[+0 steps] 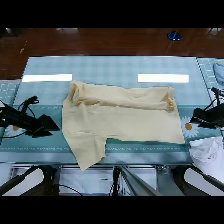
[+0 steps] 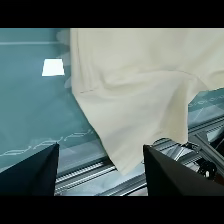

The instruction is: Fold the shirts.

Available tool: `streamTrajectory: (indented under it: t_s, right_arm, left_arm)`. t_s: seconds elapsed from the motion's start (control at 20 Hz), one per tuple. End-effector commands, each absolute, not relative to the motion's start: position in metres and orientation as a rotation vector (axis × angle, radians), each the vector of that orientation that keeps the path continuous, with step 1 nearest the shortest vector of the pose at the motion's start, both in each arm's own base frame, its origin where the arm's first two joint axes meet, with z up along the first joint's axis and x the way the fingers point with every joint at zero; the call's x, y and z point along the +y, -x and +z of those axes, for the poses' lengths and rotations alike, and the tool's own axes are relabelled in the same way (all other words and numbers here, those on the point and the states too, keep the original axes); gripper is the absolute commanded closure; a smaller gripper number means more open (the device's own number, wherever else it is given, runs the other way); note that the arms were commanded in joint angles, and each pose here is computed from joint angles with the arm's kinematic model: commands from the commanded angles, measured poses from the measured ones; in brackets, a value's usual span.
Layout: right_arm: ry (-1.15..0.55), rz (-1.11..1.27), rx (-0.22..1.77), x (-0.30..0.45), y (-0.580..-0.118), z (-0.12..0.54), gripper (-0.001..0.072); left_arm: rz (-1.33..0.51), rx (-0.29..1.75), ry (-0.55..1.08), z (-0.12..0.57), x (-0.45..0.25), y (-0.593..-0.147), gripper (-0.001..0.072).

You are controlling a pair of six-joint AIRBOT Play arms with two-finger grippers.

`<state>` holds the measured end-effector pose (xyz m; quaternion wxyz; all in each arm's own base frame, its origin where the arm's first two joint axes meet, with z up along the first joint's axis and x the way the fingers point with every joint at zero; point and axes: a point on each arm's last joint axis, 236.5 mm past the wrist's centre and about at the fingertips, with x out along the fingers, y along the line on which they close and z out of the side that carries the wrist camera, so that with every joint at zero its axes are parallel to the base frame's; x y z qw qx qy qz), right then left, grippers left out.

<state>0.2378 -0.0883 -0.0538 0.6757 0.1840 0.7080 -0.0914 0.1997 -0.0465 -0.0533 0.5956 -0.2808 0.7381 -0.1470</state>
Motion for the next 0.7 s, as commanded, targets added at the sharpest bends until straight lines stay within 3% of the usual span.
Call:
streamTrajectory:
  t_s: [0.0,0.2,0.55,0.6,0.65]
  right_arm:
    - [-0.470,-0.184,1.537,-0.079,-0.237,-0.053,0.0222]
    - [-0.470,-0.184,1.526,-0.078,-0.238,-0.051,0.0224]
    - [-0.470,-0.184,1.530,-0.078,-0.237,-0.051,0.0224]
    - [-0.470,-0.184,1.529,-0.078,-0.238,-0.051,0.0224]
    - [-0.470,-0.184,1.530,-0.078,-0.237,-0.051,0.0225]
  left_arm:
    - [-0.349,1.704,0.638,-0.067,-0.059,-0.197,0.0087]
    - [-0.410,1.785,0.564,-0.082,-0.084,-0.191,0.0088]
    - [-0.337,1.903,0.531,-0.124,-0.109,-0.186,0.0105]
    - [-0.308,1.913,0.544,-0.129,-0.110,-0.187,0.0135]
    - [-0.287,1.922,0.553,-0.133,-0.111,-0.187,0.0341]
